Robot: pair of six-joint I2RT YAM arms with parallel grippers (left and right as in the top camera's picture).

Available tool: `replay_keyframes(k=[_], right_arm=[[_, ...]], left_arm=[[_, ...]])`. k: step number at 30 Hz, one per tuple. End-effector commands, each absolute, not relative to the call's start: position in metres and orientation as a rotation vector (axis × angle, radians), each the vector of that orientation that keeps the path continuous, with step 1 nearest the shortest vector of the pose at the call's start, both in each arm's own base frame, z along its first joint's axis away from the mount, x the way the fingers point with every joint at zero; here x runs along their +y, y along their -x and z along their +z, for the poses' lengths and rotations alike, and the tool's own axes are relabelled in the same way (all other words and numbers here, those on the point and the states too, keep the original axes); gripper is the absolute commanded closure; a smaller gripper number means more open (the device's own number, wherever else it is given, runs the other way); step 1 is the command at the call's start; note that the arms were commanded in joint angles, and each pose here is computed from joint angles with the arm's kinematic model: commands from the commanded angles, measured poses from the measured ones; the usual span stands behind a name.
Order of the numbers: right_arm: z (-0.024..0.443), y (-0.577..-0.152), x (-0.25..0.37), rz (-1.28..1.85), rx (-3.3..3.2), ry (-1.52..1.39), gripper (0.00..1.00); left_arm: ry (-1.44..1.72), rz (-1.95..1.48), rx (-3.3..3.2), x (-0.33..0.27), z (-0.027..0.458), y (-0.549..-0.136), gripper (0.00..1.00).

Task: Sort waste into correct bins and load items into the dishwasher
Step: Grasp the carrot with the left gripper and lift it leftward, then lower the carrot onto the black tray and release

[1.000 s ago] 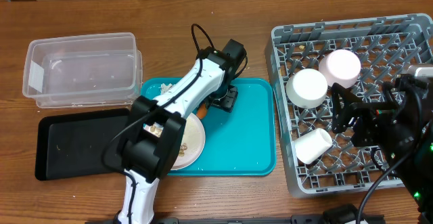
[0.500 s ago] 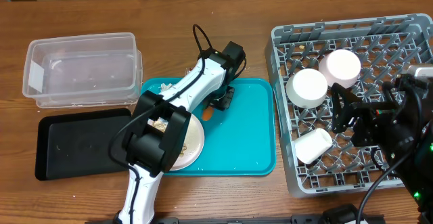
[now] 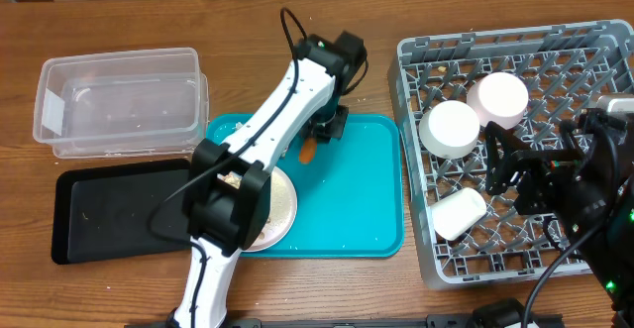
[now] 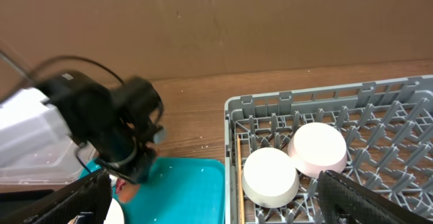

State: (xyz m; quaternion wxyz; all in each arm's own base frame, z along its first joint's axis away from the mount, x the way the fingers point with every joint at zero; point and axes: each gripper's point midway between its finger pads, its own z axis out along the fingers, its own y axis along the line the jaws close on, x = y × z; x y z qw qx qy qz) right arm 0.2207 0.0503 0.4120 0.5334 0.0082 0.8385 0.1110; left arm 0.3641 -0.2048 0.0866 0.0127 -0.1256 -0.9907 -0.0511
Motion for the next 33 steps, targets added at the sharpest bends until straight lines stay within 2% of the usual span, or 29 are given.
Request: replay_keyframes(k=[1,3,5,6,10,13,17,21,27,28,30,33], right_arm=[[0.416,-0.220,0.049,0.262,1.985,-0.027,0.00],[0.416,-0.220,0.049,0.262,1.985,-0.027,0.00],[0.416,-0.220,0.049,0.262,1.985,-0.028,0.00],[0.416,-0.220,0.049,0.262,1.985,-0.027,0.00],[0.416,-0.220,0.049,0.262,1.985,-0.027,0.00],[0.416,-0.220,0.049,0.262,1.985,-0.028,0.00],[0.416,-0.220,0.049,0.262,1.985,-0.027,0.00],[0.416,-0.220,0.049,0.262,1.985,-0.027,0.00],[0.416,-0.220,0.049,0.262,1.985,-0.028,0.00],[0.416,-0.220,0.049,0.262,1.985,-0.028,0.00],[0.416,-0.220,0.049,0.262,1.985,-0.027,0.00],[0.416,-0.220,0.049,0.262,1.985,-0.028,0.00]], left_arm=[[0.269,-0.099,-3.250,-0.199,0.159,-0.368,0.82],[0.127,-0.173,-3.261,-0.177,0.176,-0.359,0.82],[-0.109,-0.367,-3.237,-0.128,0.202,-0.342,0.83],[-0.086,-0.347,-3.236,-0.119,0.206,-0.339,0.85],[-0.367,-0.357,-3.204,-0.070,0.215,-0.319,0.83],[-0.570,-0.387,-3.121,-0.027,0.210,-0.296,0.84],[-0.819,-0.428,-2.969,0.022,0.189,-0.257,0.85],[-1.094,-0.415,-2.828,0.067,0.137,-0.213,0.82],[-1.388,-0.332,-2.708,0.104,0.077,-0.192,0.82],[-1.415,-0.309,-2.719,0.109,0.069,-0.194,0.81],[-1.435,-0.273,-2.744,0.113,0.064,-0.200,0.68],[-1.367,-0.207,-2.825,0.111,0.071,-0.215,0.57]])
